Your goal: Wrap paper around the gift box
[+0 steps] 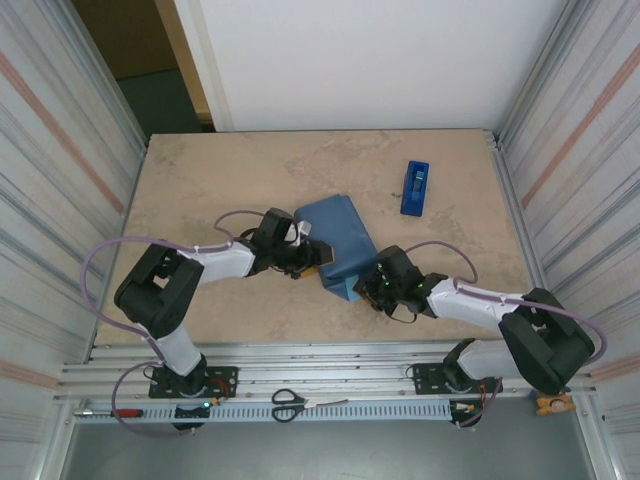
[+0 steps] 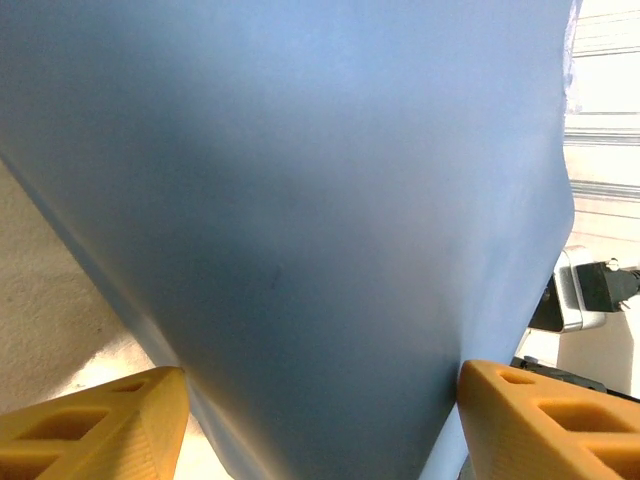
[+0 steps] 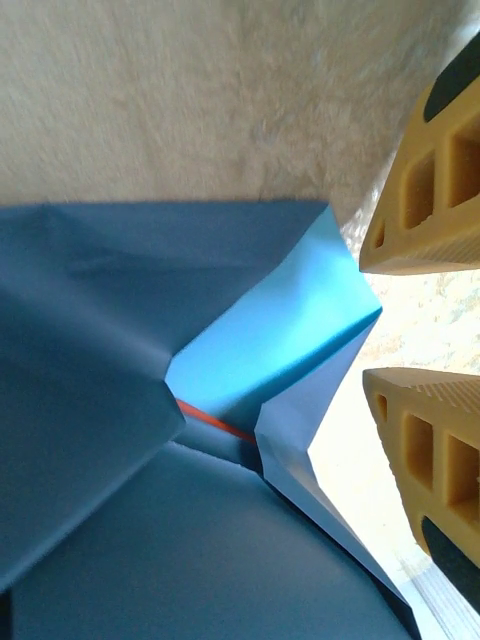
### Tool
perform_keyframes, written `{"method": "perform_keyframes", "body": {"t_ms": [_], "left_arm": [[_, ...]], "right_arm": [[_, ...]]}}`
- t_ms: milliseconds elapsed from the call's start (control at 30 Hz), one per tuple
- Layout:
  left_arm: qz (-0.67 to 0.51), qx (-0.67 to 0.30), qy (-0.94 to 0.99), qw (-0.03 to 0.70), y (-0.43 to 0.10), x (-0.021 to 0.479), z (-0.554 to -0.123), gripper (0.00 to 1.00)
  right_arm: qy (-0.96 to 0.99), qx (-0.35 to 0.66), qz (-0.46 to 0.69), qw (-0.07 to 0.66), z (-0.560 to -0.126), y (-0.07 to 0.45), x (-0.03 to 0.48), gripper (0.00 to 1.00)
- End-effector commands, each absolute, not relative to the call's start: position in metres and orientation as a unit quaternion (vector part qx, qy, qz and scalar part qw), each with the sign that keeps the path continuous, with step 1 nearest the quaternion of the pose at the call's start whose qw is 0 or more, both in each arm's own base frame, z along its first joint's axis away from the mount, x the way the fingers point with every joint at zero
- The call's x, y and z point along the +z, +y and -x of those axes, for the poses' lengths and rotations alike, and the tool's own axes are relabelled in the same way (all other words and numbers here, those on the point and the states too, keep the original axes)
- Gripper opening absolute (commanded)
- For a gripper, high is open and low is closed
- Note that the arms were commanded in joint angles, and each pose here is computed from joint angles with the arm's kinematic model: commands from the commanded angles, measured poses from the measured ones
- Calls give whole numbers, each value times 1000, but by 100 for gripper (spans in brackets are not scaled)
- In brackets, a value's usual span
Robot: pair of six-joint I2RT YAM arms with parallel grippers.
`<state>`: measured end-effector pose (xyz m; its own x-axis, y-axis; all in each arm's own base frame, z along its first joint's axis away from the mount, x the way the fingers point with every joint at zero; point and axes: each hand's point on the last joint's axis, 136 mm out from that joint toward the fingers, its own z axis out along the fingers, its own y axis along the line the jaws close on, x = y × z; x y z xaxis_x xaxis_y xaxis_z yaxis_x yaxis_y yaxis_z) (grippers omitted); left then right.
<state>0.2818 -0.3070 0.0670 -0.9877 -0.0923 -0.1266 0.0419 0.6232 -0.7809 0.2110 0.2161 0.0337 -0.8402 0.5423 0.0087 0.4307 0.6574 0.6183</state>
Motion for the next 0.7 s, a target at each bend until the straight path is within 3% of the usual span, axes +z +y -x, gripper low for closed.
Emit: {"method": "perform_keyframes", "body": {"t_ms": [0, 667], "left_arm": [[24, -433, 898, 79, -306, 66, -283, 72], [13, -432, 899, 73, -307, 65, -281, 72]], "right_arm": [[913, 278, -286, 92, -204, 195, 24, 30], [909, 296, -276, 97, -224, 199, 20, 26]]}}
